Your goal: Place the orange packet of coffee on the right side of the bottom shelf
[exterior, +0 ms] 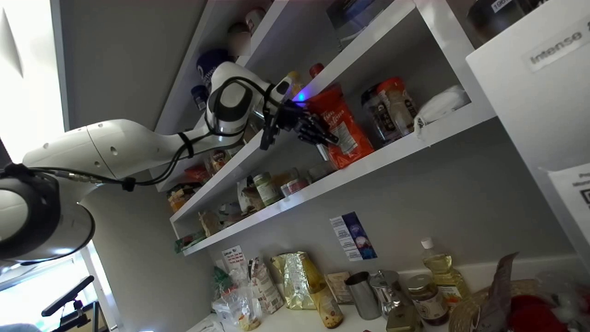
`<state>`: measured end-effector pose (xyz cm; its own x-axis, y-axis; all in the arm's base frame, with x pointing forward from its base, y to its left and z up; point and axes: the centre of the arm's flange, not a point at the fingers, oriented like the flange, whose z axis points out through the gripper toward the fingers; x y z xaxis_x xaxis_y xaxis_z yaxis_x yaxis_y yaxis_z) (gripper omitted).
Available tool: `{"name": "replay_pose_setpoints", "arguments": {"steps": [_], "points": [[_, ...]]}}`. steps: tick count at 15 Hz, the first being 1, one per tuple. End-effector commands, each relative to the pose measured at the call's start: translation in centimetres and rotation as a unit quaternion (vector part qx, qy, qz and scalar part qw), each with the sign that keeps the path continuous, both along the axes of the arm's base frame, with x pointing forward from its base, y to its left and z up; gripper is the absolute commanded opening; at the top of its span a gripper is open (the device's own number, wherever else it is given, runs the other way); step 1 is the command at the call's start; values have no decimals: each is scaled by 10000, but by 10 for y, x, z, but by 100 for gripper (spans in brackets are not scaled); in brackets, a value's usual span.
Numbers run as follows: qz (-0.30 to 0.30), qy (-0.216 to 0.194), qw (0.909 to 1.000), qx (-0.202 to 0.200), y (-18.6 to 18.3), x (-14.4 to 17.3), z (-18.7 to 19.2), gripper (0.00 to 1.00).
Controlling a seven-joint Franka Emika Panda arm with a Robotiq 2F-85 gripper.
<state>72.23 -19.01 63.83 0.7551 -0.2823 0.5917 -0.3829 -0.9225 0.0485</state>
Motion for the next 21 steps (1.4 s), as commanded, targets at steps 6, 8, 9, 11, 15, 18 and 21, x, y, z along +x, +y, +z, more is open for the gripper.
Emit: {"name": "replay_pose_setpoints", "arguments": {"steps": [6,8,9,11,15,18,21], "points": [[17,710,9974,83,19,-63,10,99],[293,975,9944,264,34,-97,5,100],[466,1054,9925,400,44,-104,1,100],[710,1071,9899,601,64,-118,-3,100],[1065,1120,9820,1084,122,-137,-13,100],[1461,1319,9734,1171,176,-150,-35,100],[1759,1016,9745,955,233,-163,-63,100]]}}
